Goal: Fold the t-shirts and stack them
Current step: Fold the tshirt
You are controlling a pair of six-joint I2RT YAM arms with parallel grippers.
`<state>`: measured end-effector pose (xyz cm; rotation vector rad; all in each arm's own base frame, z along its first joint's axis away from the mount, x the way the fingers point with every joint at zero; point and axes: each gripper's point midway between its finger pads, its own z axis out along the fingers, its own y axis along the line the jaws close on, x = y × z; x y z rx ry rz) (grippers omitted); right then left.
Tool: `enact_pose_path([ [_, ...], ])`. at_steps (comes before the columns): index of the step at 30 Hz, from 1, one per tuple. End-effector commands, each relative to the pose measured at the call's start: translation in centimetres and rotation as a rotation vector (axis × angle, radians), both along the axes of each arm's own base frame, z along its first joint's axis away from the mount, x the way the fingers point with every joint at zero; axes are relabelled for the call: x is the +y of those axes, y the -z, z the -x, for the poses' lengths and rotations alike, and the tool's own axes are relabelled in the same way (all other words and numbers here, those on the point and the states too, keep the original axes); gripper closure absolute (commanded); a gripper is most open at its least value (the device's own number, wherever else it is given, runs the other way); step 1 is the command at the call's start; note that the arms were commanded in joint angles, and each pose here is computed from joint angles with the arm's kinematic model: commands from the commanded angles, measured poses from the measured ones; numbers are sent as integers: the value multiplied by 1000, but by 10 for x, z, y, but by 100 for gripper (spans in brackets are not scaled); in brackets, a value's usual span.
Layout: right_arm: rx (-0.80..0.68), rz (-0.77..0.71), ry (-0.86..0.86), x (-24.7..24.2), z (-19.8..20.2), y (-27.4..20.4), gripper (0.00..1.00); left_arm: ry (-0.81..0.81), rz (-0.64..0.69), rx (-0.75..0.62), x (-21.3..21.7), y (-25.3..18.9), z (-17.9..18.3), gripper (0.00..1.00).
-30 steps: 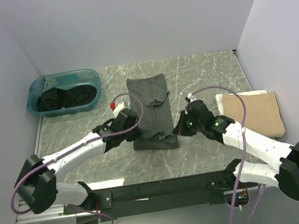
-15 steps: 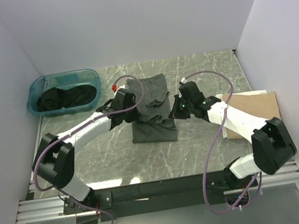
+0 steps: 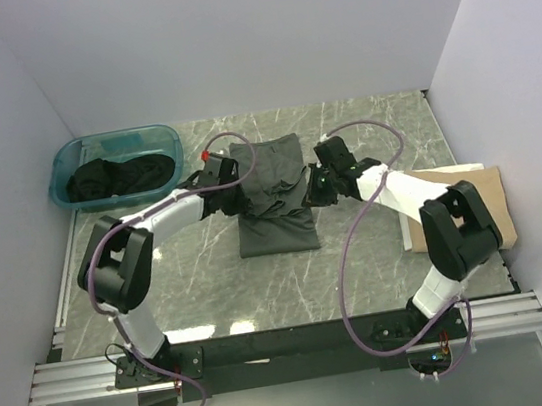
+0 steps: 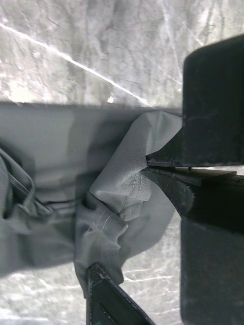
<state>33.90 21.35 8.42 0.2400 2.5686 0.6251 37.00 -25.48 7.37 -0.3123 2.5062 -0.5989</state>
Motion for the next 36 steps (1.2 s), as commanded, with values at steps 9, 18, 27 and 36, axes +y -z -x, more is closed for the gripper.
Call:
enact_pose_path([
  [9, -21, 49, 76, -5, -49, 3, 84, 59, 51, -62, -14, -10, -43, 61],
  [18, -177, 7, 81, -11, -64, -56, 29, 1, 86, -184, 11, -69, -81, 1],
  [27, -138, -55, -86, 10, 9, -29, 27, 14, 150, -103, 23, -44, -5, 1],
  [36, -137, -48, -266, 70, -3, -10, 27, -19, 126, -35, 40, -16, 82, 1],
])
